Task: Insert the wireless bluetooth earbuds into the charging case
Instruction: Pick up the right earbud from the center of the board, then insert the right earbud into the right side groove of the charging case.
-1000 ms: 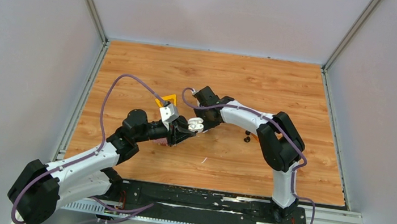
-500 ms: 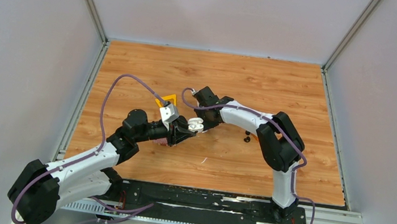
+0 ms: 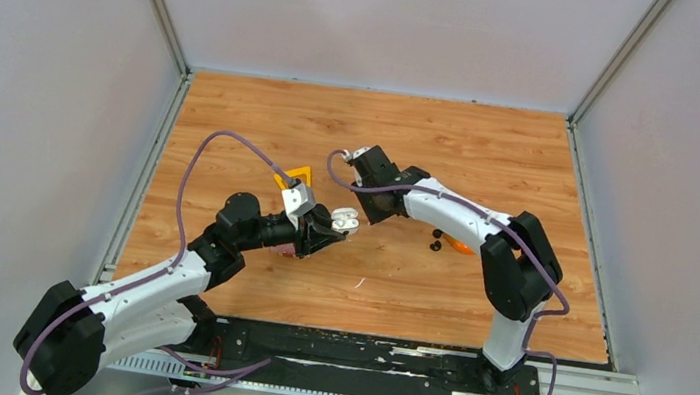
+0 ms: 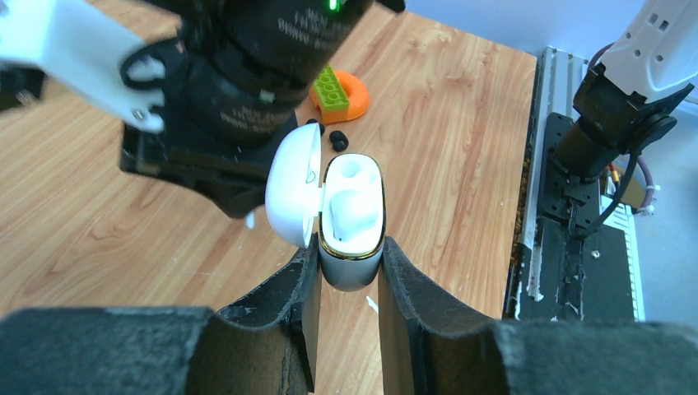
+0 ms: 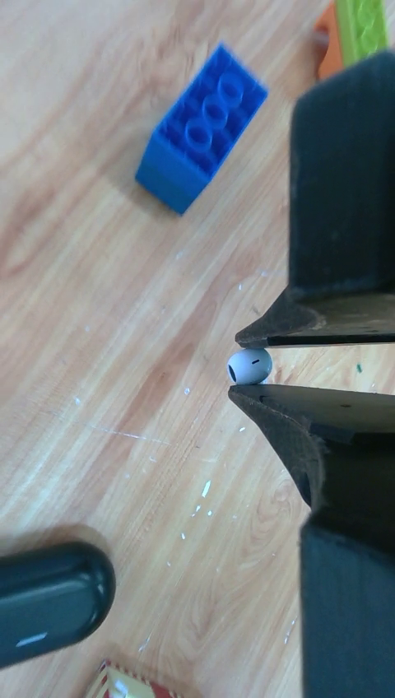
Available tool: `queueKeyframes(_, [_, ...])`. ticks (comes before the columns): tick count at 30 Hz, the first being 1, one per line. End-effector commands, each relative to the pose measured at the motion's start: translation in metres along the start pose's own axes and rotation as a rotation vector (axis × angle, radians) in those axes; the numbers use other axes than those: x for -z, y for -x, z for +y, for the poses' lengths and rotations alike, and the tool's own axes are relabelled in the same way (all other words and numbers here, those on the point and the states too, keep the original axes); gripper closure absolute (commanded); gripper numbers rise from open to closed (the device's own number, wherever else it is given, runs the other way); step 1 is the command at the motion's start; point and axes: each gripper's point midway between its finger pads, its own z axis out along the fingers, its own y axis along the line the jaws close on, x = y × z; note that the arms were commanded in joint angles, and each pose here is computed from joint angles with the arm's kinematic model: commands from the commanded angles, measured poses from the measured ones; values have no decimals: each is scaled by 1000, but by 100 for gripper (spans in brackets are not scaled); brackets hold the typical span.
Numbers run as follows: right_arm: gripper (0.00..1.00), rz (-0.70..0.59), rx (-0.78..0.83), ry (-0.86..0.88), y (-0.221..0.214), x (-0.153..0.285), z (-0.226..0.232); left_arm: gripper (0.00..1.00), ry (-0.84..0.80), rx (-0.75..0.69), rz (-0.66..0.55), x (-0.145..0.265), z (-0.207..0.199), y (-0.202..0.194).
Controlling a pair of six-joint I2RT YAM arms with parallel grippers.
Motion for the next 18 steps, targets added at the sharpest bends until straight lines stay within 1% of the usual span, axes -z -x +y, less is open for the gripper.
queueKeyframes(1, [94,-109,79,-98,44,44,-27,100,-15,-32,-55,-4,-1,21])
queueKeyframes(8, [94,-259,194,-196,84,101,-56,100,-28,-13,-51,-8,-1,18])
queueKeyframes(13, [94,-336,299,-256,94,139,-71,100,-41,-7,-54,-8,-3,18])
queueKeyframes(16, [94,-412,321,-230,104,173,-69,100,-48,0,-58,-9,-4,19])
queueKeyframes(18, [96,-477,333,-171,111,197,-58,100,-51,3,-62,-10,-5,20])
